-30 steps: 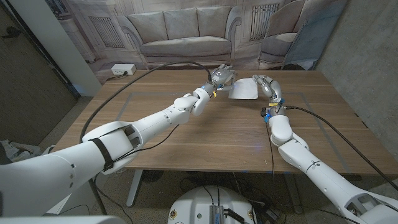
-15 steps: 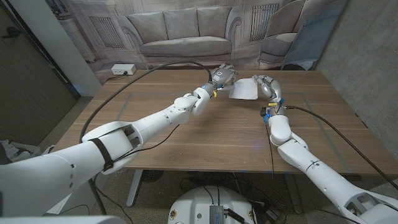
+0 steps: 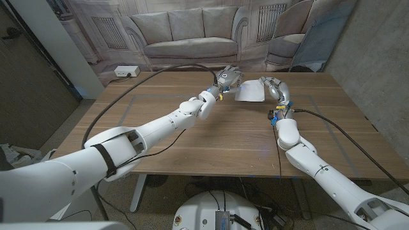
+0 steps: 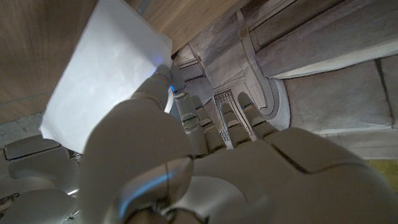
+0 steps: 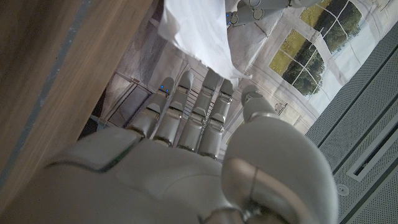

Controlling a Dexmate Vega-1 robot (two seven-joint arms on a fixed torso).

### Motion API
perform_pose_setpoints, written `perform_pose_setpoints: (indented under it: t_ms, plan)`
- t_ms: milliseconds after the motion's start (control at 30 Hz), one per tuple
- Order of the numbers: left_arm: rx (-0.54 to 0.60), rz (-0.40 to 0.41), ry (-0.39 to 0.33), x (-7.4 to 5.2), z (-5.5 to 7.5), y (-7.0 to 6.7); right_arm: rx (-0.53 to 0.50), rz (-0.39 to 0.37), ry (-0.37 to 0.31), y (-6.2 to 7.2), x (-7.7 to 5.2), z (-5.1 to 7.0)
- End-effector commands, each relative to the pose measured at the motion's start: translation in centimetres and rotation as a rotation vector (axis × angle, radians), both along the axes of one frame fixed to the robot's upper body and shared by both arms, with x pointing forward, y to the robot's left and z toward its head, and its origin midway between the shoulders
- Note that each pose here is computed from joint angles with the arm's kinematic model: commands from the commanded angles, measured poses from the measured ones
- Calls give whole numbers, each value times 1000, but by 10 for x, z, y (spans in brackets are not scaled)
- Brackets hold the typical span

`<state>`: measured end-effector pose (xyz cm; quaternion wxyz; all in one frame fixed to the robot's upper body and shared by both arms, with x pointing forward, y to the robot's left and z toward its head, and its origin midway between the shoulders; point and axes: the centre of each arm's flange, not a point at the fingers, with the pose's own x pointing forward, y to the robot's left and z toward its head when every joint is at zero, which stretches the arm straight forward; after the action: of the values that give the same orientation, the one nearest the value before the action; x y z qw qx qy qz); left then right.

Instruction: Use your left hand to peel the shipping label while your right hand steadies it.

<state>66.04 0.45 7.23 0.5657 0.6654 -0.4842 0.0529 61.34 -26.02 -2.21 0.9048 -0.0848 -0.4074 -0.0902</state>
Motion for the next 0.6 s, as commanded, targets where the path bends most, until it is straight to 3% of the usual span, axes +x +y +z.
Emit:
perform_pose_setpoints:
  t_ms: [33, 600]
  plan:
    - [-8, -4, 4, -2, 0, -2, -6, -11, -5, 1, -2, 0]
    - [-5, 0, 8, -4, 0, -5, 15, -46, -19, 0, -7, -2]
